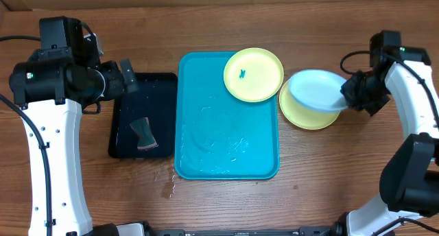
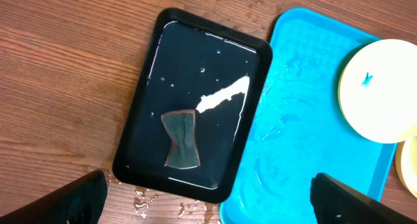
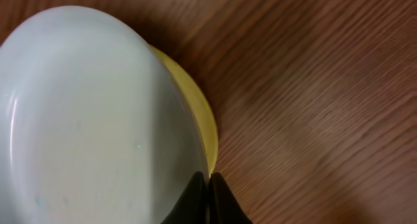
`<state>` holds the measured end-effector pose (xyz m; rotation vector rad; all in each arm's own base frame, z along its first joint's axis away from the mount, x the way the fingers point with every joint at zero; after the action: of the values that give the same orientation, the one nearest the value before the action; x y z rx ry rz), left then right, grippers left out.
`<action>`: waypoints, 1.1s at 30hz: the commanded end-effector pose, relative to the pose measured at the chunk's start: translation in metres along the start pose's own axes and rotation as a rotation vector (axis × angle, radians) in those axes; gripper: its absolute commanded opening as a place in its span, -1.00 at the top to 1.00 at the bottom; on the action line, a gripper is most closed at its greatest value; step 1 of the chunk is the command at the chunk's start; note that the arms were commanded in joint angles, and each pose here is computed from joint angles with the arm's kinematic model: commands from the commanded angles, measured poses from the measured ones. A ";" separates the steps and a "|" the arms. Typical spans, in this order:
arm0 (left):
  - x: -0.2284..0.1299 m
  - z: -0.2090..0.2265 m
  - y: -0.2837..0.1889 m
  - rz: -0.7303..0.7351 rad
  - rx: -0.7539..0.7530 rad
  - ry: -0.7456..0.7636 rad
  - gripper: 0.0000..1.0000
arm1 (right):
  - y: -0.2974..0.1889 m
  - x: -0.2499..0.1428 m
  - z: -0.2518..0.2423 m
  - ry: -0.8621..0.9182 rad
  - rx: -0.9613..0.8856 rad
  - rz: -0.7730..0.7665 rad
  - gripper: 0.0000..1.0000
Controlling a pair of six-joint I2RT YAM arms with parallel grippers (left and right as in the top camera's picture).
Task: Clean dirty plates on tray and stack at the side
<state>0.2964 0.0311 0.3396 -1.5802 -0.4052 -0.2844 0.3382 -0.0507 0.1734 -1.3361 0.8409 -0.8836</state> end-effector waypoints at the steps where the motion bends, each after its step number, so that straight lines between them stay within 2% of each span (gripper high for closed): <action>1: 0.002 0.002 -0.001 -0.008 0.007 0.009 -0.99 | 0.001 -0.002 -0.006 -0.014 -0.007 -0.036 0.92; 7: 0.002 0.002 -0.001 -0.008 0.007 0.009 -0.99 | 0.019 -0.004 -0.009 -0.013 0.002 -0.031 0.90; 10: 0.002 0.002 -0.001 -0.008 0.007 0.009 -1.00 | 0.023 -0.004 -0.010 -0.014 0.003 -0.031 0.64; 12: 0.002 0.002 -0.001 -0.008 0.007 0.009 -1.00 | 0.024 -0.004 -0.010 -0.015 0.004 -0.033 0.35; 16: 0.002 0.002 -0.001 -0.008 0.007 0.009 -0.99 | 0.025 -0.005 -0.011 -0.015 0.003 -0.032 -0.51; 18: 0.002 0.002 -0.001 -0.008 0.007 0.009 -1.00 | 0.025 -0.005 -0.010 -0.030 0.005 -0.027 -0.63; 20: 0.002 0.002 -0.001 -0.008 0.007 0.009 -1.00 | 0.026 -0.006 -0.010 -0.042 0.008 -0.023 -0.72; 25: 0.002 0.002 -0.001 -0.008 0.007 0.009 -1.00 | 0.025 -0.009 -0.003 -0.173 0.077 0.024 -0.72; 28: 0.002 0.002 -0.001 -0.008 0.007 0.009 -1.00 | 0.024 -0.015 0.012 -0.285 0.179 0.051 -0.69; 33: 0.002 0.002 -0.001 -0.008 0.007 0.009 -0.99 | 0.021 -0.026 0.041 -0.378 0.277 -0.012 -0.56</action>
<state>0.2965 0.0311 0.3396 -1.5797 -0.4055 -0.2846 0.3604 -0.0290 0.1430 -1.2484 0.5219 -0.7492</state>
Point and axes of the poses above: each gripper's point midway between its finger pads, its own y axis out along the fingers, its own z axis along the line the jaws close on, x = y × z, the point moved 8 cm from there along -y, back along the fingers, and after that the axes turned 15 degrees about y, right-handed, at the moved point
